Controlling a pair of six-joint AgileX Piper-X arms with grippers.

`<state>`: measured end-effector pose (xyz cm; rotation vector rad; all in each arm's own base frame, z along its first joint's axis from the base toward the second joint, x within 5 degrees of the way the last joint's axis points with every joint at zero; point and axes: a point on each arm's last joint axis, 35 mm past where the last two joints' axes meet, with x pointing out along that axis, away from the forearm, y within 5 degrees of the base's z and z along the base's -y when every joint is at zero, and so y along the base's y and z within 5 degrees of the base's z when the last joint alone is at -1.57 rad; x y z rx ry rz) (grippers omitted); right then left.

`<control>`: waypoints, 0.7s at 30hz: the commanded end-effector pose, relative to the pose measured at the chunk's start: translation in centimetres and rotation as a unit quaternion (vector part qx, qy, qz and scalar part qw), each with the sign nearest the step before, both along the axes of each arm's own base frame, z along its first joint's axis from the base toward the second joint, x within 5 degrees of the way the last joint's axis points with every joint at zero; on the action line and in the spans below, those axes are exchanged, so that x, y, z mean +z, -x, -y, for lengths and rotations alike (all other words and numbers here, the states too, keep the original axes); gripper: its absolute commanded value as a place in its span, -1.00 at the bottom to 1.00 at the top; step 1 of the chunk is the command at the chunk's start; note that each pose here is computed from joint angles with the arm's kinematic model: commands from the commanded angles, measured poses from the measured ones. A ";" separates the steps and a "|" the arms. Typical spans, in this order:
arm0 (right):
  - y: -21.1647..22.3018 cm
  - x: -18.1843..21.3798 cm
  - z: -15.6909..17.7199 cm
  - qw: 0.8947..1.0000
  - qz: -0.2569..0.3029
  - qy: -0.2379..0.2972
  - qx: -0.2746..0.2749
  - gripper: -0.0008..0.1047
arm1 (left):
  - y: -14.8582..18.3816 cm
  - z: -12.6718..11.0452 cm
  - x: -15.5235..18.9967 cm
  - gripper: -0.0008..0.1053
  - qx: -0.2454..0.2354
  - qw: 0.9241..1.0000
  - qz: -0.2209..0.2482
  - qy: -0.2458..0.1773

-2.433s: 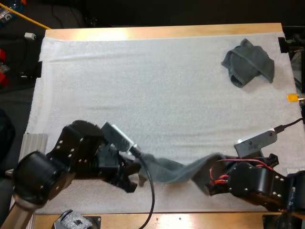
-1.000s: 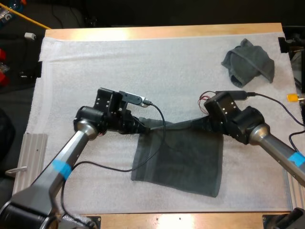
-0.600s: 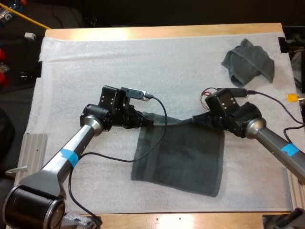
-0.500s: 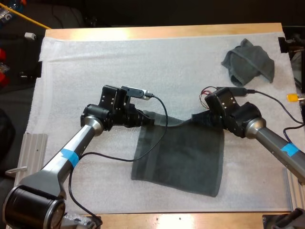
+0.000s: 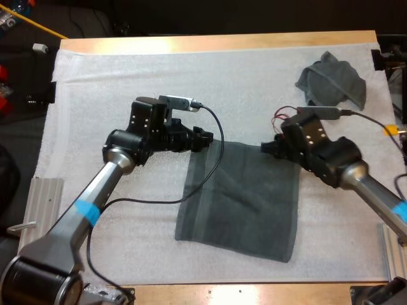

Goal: Pick towel from pile, fold and stack

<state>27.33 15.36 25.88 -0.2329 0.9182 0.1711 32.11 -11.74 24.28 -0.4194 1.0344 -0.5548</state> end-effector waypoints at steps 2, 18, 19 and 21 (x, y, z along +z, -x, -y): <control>0.9 2.0 0.7 1.000 0.015 0.002 0.002 0.07 | 0.9 -0.3 2.2 0.15 -0.015 1.000 0.022 0.000; 12.8 10.6 3.3 0.992 0.036 -0.113 0.043 0.07 | 12.6 -4.1 11.3 0.15 -0.034 0.997 0.058 -0.045; 13.4 10.7 3.4 0.992 0.033 -0.116 0.047 0.07 | 13.1 -4.3 11.6 0.15 -0.034 0.997 0.061 -0.044; 14.9 10.8 3.5 0.991 0.015 -0.122 0.054 0.07 | 14.7 -4.8 12.4 0.15 -0.032 0.996 0.067 -0.041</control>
